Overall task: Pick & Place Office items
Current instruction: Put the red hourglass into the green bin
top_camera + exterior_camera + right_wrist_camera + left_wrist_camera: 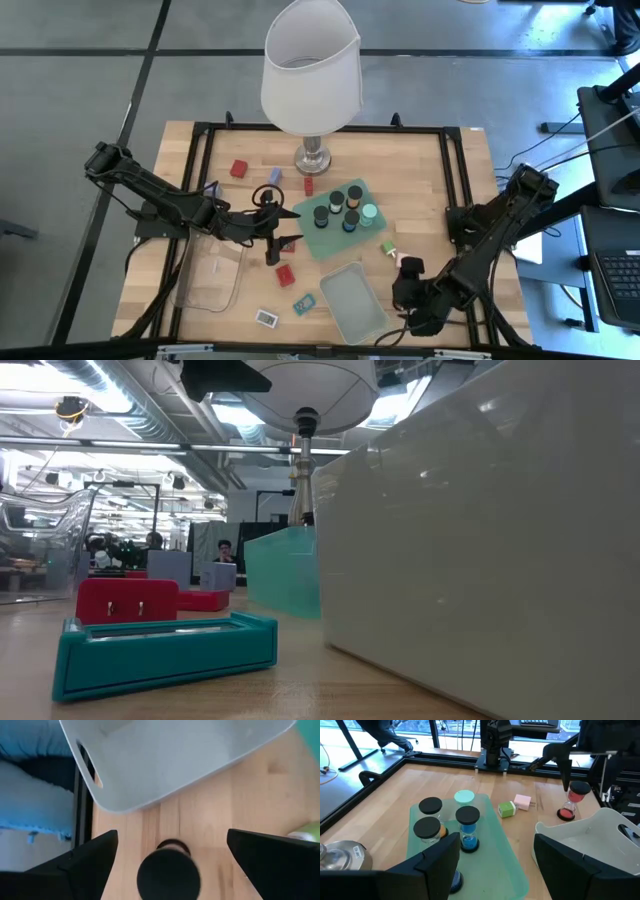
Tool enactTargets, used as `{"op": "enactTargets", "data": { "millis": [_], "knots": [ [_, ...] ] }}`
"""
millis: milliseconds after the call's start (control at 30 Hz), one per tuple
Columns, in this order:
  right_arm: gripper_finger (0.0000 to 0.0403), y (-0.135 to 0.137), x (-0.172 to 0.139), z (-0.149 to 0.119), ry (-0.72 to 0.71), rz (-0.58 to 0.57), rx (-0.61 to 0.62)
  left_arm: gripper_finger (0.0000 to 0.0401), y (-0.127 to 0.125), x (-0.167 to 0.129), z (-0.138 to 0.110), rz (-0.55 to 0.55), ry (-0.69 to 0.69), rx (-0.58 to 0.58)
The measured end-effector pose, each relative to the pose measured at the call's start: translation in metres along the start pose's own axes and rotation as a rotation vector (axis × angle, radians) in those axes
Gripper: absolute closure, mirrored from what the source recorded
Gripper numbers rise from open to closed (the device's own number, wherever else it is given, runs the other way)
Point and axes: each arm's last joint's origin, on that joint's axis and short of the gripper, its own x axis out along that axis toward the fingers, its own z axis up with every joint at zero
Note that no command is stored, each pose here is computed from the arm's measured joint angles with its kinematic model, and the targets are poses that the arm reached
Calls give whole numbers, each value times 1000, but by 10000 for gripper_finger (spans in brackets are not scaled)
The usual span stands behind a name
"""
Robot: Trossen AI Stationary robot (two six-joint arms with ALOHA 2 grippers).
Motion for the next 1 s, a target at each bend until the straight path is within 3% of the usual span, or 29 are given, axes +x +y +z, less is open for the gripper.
{"op": "enactTargets", "data": {
  "millis": [467,700,933,1000],
  "knots": [
    [36,4,12,-15,107,-55,-32,150,1,0,0,29,-8,2],
    [94,3,11,-16,121,-70,-11,150,1,0,0,29,-8,2],
    [185,3,11,-16,120,-72,13,150,1,0,0,29,-8,2],
    [189,2,11,-16,120,-72,49,150,1,0,0,29,-8,2]
  ]
}}
